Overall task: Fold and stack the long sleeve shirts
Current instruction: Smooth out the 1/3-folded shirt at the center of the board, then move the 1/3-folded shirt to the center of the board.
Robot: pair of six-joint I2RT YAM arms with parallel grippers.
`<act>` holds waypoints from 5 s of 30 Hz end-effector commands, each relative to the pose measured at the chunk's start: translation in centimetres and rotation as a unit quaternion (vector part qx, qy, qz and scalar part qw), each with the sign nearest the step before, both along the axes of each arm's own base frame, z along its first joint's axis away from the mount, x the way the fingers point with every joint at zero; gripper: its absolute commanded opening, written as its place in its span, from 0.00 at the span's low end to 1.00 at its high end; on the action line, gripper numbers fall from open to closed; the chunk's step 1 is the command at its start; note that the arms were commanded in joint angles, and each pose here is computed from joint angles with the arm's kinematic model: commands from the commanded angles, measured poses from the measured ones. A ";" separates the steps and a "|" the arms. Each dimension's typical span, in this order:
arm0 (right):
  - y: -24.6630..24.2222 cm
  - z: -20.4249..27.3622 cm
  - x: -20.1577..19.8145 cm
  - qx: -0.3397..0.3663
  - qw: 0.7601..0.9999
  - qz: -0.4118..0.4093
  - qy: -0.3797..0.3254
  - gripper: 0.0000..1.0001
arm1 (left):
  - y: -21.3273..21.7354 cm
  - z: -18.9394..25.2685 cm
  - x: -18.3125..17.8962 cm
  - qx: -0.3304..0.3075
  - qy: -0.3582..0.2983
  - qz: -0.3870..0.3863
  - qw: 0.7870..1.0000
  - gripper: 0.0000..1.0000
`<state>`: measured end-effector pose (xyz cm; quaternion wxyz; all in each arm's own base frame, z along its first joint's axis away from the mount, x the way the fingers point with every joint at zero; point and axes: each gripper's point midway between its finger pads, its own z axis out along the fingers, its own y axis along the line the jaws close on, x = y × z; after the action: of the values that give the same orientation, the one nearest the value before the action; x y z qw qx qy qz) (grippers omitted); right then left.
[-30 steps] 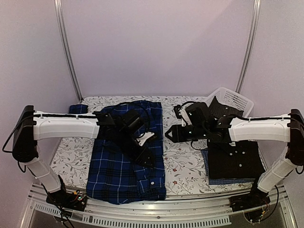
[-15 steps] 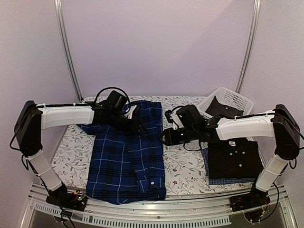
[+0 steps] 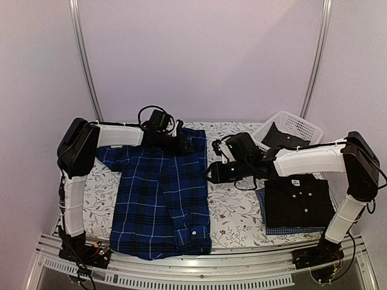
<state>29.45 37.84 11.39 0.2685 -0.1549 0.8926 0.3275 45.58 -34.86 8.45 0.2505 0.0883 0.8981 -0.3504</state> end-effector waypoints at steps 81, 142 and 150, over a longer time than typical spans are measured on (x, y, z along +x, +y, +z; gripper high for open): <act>5.9 -9.6 7.5 0.065 0.992 0.018 0.108 0.39 | 19.5 -5.8 -18.3 0.079 0.107 0.206 0.969 0.55; 1.1 -0.1 10.7 0.002 1.000 0.010 0.002 0.40 | 10.0 -1.1 -26.7 0.022 0.120 0.059 0.991 0.49; 2.3 -0.3 9.4 0.004 1.000 0.025 0.009 0.40 | 6.6 -1.9 -29.3 0.007 0.142 -0.016 0.990 0.41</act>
<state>38.94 39.55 8.50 0.2347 -0.1658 0.8986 0.3315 18.06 -26.02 6.82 0.1421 0.0154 0.9338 -0.3280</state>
